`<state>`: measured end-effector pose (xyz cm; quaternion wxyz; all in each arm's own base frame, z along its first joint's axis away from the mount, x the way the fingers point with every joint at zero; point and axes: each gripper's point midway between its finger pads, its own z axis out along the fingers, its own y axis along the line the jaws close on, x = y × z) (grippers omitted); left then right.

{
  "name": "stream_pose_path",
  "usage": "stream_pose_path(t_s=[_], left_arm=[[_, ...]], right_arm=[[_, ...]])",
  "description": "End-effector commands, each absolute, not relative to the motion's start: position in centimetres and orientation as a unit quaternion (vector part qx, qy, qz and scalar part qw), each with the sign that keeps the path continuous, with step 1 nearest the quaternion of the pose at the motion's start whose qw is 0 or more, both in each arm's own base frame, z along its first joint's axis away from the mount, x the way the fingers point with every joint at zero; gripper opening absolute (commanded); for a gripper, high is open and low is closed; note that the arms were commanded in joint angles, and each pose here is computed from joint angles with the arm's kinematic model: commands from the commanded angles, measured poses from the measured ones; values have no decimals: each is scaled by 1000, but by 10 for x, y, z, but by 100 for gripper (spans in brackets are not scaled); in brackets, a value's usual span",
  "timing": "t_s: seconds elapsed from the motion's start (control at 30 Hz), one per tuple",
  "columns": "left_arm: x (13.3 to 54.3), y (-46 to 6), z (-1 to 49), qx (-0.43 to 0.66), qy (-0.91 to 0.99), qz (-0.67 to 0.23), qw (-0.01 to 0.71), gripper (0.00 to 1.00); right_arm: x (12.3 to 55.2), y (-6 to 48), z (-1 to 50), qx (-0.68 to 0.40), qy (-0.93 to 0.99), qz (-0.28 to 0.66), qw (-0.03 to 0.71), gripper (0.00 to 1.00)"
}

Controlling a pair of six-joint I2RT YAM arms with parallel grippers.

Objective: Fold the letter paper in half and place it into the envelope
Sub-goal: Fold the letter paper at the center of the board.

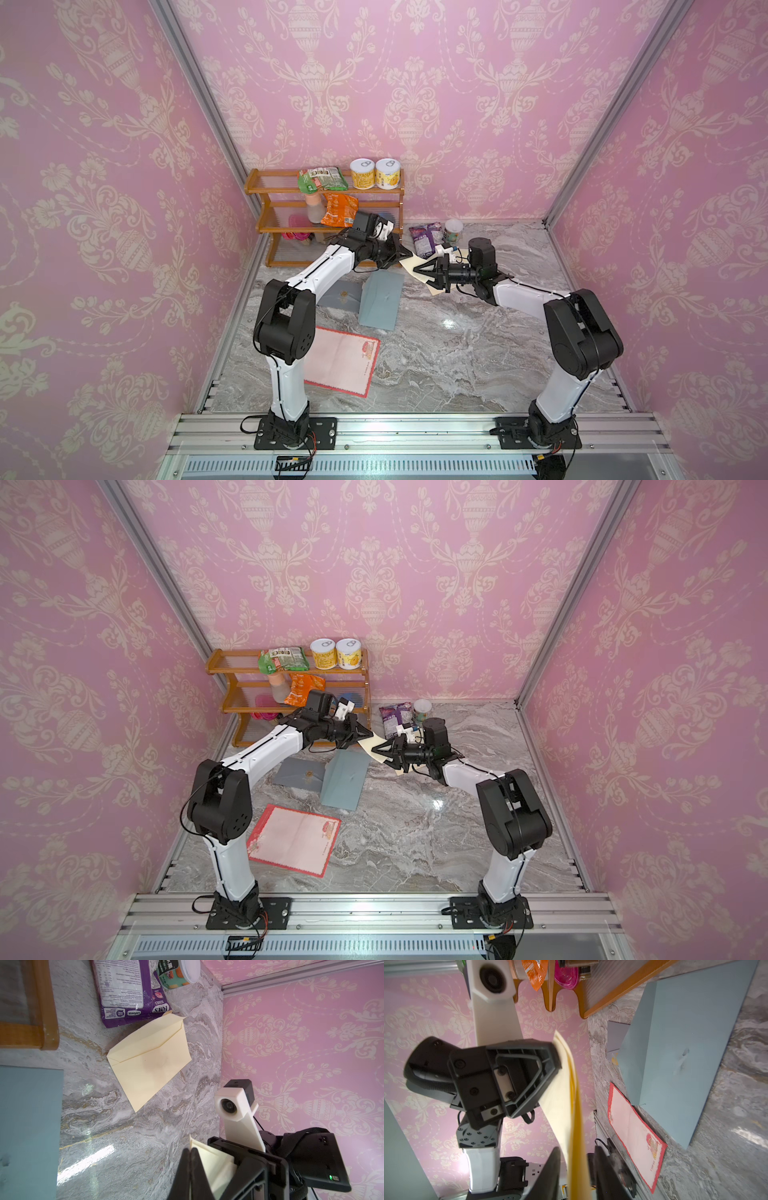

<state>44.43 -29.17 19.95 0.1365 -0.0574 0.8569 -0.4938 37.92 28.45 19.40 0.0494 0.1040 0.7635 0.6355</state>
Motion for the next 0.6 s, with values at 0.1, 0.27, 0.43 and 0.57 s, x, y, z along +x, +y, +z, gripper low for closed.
stream_pose_path(t_s=[0.1,0.27,0.43,0.57], left_arm=[[434,-307,216,53,831,-539,127,0],[412,-305,214,101,833,-535,100,0],[399,-303,211,116,830,-538,83,0],[398,-304,208,111,830,-541,77,0]], right_arm=[[373,279,210,55,768,636,57,56],[375,263,200,47,786,613,63,55],[372,259,198,28,799,598,60,49],[370,262,197,23,797,602,53,44]])
